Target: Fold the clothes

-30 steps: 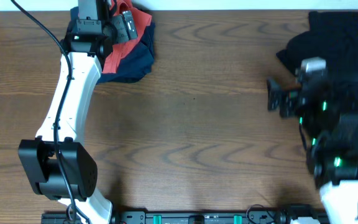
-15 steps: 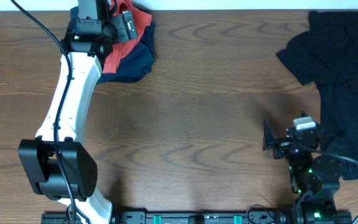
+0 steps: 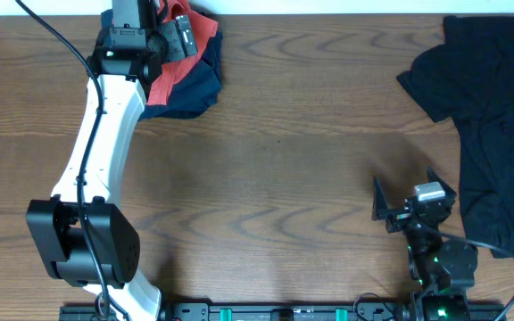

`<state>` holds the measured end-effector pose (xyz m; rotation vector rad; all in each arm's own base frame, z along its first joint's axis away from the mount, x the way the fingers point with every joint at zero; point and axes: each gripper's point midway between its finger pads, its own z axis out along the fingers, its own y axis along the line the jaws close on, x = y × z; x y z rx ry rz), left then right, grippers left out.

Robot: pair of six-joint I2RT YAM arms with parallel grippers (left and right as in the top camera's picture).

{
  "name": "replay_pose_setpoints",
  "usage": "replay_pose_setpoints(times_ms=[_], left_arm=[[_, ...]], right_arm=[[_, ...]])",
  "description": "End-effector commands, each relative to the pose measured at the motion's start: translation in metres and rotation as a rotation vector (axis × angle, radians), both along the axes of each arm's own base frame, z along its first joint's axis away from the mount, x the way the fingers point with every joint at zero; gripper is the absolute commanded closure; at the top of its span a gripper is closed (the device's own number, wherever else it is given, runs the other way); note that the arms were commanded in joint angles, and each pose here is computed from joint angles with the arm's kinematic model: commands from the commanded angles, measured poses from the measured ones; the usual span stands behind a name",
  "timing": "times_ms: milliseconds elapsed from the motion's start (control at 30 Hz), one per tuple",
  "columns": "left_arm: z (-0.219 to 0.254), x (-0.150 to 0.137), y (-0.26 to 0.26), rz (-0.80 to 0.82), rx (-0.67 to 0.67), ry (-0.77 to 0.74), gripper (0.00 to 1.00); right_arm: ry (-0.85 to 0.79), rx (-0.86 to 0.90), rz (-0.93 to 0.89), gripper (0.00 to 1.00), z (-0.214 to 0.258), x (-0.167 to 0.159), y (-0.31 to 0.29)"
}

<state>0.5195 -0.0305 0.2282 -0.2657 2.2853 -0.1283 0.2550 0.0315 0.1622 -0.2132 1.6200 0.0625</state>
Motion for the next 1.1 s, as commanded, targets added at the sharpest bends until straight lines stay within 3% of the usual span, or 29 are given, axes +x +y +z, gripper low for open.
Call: replay_pose_setpoints(times_ms=[0,1067], left_arm=[[-0.003,0.001,-0.002,-0.002,-0.008,0.008,0.02],[-0.003,0.001,-0.002,-0.002,-0.008,0.008,0.02]], right_arm=[[-0.044,-0.009,0.007,0.01,0.009,-0.004,0.001],[-0.004,-0.009,0.011,0.01,-0.002,-0.011,0.001]])
